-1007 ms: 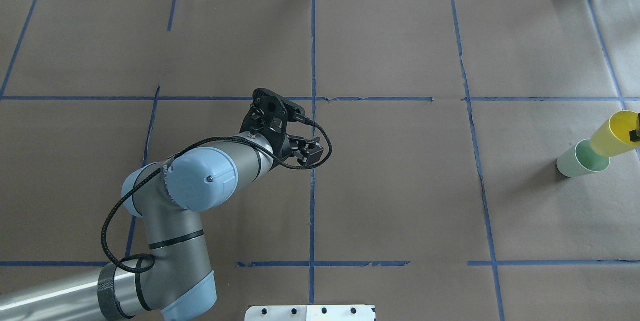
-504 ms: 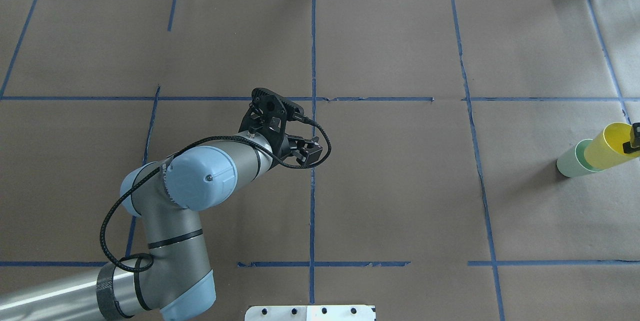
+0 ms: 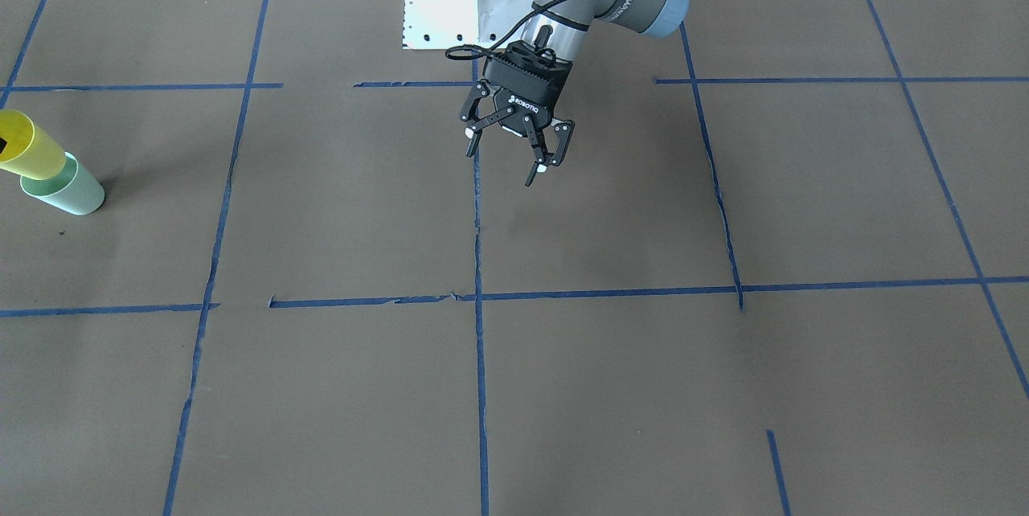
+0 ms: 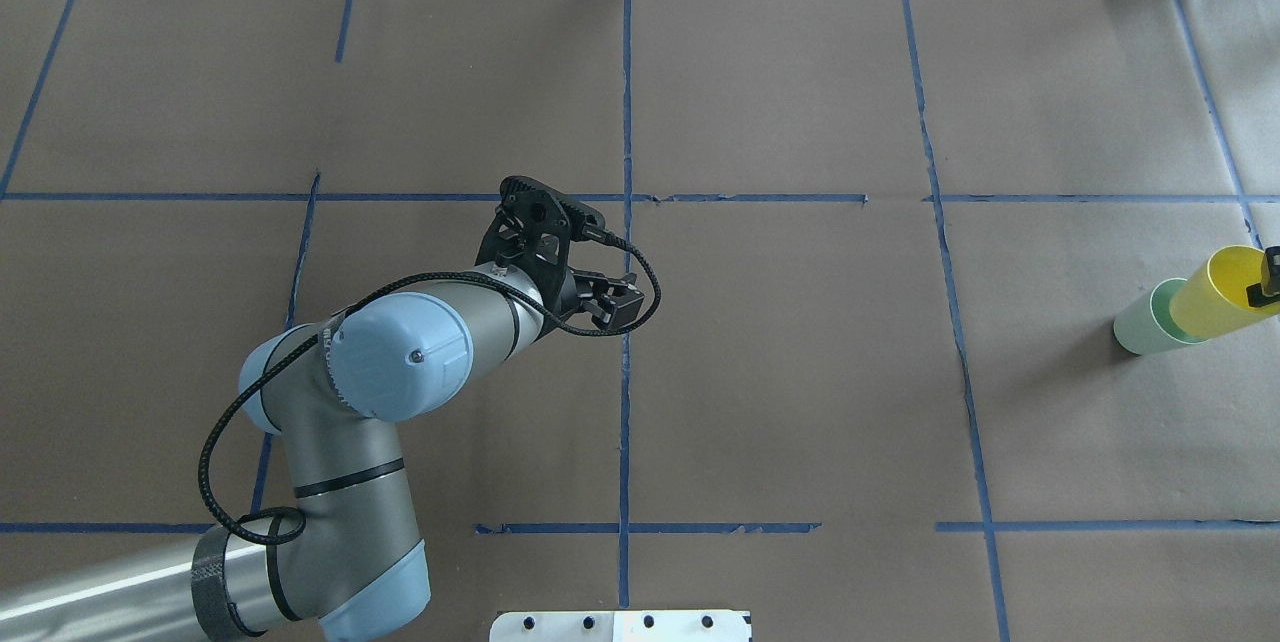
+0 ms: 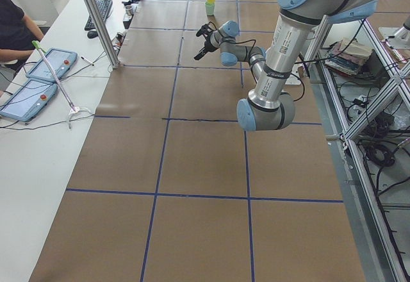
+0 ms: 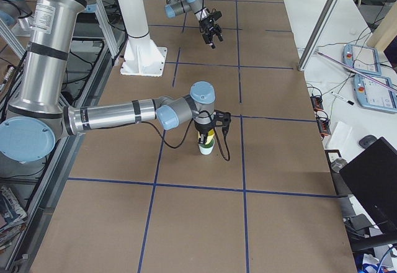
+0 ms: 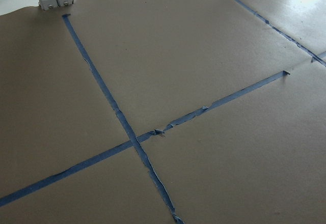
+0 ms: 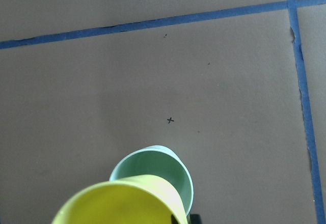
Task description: Transfer and stack yellow cup on green cup
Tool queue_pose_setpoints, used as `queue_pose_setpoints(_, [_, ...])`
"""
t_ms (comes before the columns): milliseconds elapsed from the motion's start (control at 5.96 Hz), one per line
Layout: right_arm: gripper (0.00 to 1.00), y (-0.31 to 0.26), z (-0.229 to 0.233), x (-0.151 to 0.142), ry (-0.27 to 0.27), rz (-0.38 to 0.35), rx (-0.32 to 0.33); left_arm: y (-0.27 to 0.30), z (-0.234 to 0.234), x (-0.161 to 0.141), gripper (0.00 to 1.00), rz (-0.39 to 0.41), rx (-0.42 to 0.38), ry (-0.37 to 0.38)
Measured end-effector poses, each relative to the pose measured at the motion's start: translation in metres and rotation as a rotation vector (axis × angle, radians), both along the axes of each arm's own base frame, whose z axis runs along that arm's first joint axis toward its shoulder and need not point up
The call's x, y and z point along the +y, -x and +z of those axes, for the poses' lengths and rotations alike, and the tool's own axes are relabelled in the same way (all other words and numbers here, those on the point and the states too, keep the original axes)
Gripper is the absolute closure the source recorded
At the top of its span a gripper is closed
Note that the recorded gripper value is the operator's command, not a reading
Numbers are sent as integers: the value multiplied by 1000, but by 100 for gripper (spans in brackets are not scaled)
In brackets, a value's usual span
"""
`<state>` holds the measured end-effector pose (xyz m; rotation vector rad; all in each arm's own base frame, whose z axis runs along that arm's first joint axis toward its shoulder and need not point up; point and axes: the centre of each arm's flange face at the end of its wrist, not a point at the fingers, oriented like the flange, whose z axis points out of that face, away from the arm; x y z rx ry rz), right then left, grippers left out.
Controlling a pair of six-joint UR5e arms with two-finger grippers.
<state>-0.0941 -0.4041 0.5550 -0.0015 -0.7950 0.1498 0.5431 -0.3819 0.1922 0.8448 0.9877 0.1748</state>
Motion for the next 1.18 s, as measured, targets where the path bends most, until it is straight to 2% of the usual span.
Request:
queue_pose_setpoints(168, [1,0,1,-1,0,1,2,0,0,0,0,-1,3,4])
queue_pose_setpoints(672, [0,0,6,-3,2,8,17,3,1,-5,0,-5,-3,14])
queue_pose_setpoints(839, [0,-1,8,-2,5,8,19,12,8,-22,0,21,-56,61])
queue_pose_setpoints(1175, [0,-13,6,-6,-21,40,10,75,34,-82,0,114,-239,309])
